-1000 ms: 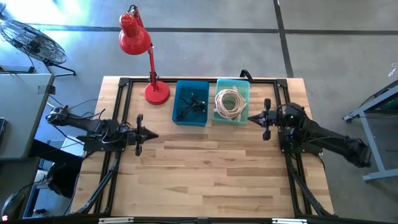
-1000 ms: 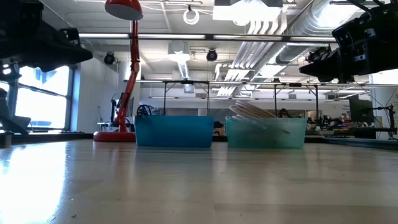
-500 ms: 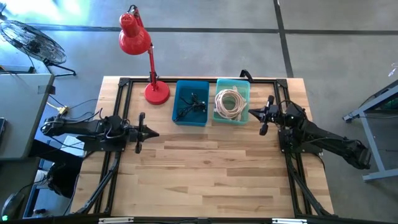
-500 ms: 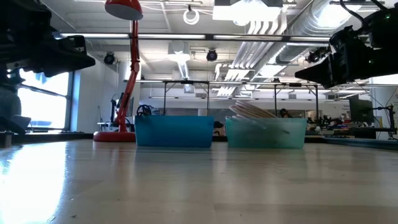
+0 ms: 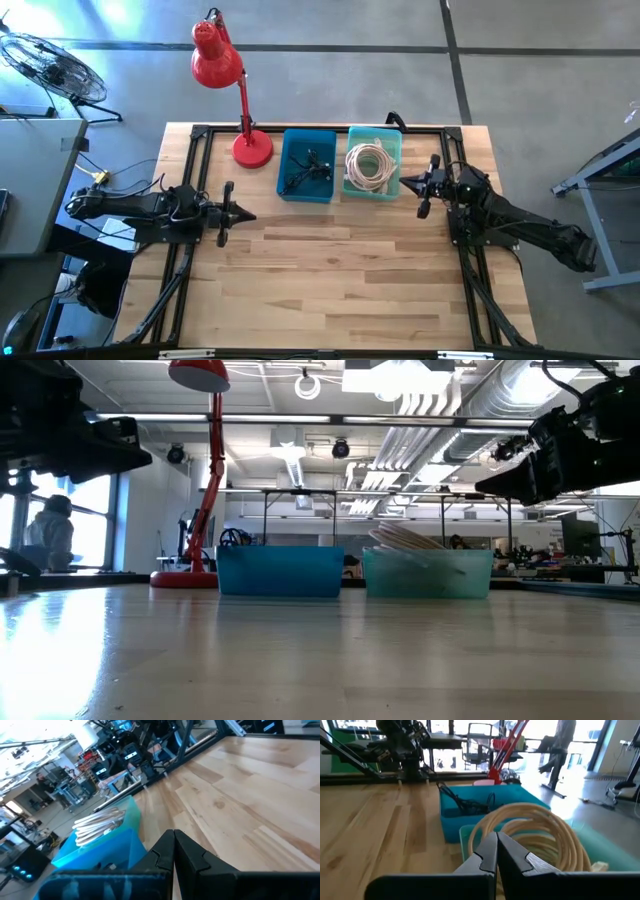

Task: Pick & Place USB Port
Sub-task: Return to Home Position

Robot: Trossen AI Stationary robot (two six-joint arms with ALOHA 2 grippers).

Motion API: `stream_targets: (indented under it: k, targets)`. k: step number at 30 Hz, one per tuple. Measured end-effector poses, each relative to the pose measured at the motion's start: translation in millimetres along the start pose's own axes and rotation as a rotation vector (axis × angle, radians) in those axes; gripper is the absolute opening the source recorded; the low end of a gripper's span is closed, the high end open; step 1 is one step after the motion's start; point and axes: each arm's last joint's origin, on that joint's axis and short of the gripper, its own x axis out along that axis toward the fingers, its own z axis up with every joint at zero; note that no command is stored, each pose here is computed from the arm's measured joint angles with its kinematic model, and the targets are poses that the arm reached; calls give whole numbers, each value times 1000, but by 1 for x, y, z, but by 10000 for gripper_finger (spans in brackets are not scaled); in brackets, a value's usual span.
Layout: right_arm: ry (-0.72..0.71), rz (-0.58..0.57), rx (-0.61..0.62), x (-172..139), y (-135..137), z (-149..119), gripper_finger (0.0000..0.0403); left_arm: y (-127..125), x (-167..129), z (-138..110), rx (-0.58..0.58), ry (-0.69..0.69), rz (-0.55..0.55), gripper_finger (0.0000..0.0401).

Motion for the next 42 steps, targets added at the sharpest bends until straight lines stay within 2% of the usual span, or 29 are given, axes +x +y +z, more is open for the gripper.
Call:
stream_targets:
  k: [6, 12, 18, 26, 35, 42]
  targets:
    - [-2, -10, 101, 0, 0, 0, 0, 1, 0, -1, 18, 24, 41, 2]
    - [-55, -9, 48, 0, -1, 5, 0, 1, 0, -1, 16, 24, 40, 2]
    - [-62, -107, 11, 0, -3, 6, 0, 1, 0, -1, -5, 20, 32, 2]
    - [-182, 36, 23, -4, 1, 18, 0, 0, 0, 0, -34, 7, 6, 2]
    - [-278, 42, 41, -16, 4, 24, 0, 0, 0, 0, -34, 6, 3, 2]
    - [-256, 10, 66, -19, 5, 21, 0, 0, 0, -1, -34, 12, -1, 2]
